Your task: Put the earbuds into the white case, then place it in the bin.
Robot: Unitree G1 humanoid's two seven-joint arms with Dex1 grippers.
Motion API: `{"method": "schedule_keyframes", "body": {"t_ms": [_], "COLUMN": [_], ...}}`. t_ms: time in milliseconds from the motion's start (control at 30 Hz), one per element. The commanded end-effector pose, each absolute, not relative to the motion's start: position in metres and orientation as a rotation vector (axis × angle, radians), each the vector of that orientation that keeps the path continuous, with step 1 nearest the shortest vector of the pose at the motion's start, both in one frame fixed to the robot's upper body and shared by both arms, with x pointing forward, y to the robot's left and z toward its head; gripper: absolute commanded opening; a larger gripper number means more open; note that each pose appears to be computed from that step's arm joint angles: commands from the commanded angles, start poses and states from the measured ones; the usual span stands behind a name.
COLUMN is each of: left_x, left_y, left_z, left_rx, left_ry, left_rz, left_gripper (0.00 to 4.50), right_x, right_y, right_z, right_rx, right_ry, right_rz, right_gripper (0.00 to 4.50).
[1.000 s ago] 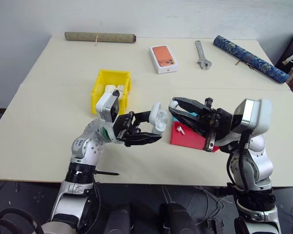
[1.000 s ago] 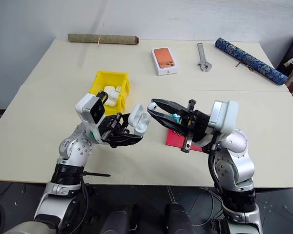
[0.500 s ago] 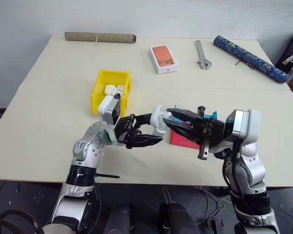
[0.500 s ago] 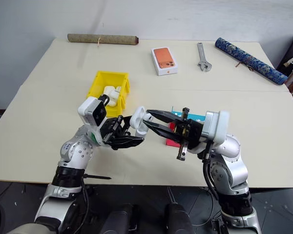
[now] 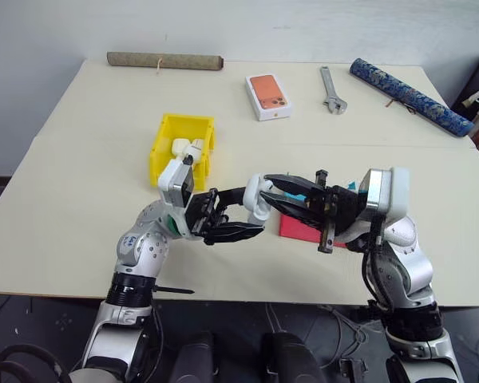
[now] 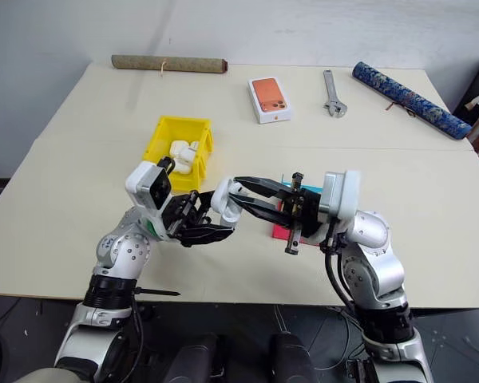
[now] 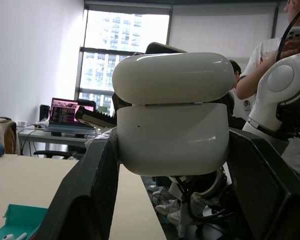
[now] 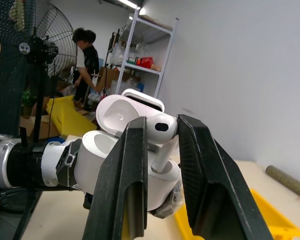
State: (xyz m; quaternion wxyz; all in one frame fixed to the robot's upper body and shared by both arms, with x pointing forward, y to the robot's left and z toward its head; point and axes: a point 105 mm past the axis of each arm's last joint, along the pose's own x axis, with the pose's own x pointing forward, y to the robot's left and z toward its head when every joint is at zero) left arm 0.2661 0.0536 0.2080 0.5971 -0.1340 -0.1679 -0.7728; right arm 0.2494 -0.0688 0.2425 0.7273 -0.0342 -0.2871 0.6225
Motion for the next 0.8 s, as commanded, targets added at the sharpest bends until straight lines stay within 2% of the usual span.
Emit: {"method": "schedule_keyframes", "body": {"t_ms": [33,167,300,400,533,700,800], "left_x": [0.257,0.26,0.262,0.265,0.267,0.266,0.268], "left_y": [0.047,0.053,0.062,0.068,0.077,0.087,0.094], "left_z": [0.222,0.216,0.208,0.204,0.196,0.186,0.185], "left_rx": [-0.283,-0.267,-0.242,-0.233,-0.201,-0.156,-0.146], "left_ry": [-0.478,-0.467,-0.457,-0.466,-0.462,-0.436,-0.432], "left_rz": [-1.829,-1.797,-1.752,-1.705,-1.652,-1.6,-1.559], "left_gripper": [2.78,2.78,2.78,2.78,2.78,2.78,2.78], "right_x": [0.247,0.245,0.24,0.234,0.229,0.214,0.205], "right_y": [-0.065,-0.089,-0.135,-0.172,-0.247,-0.348,-0.368], "right_z": [0.247,0.257,0.263,0.246,0.2,0.15,0.139], "right_rx": [-0.072,-0.128,-0.152,-0.251,-0.36,-0.427,-0.473], "right_ry": [-0.628,-0.62,-0.535,-0.431,-0.183,0.0,0.038], "right_rz": [1.392,1.351,1.201,1.112,0.914,0.536,0.458], "right_gripper": [1.69,3.0,4.39,4.49,4.49,4.49,4.49]}}
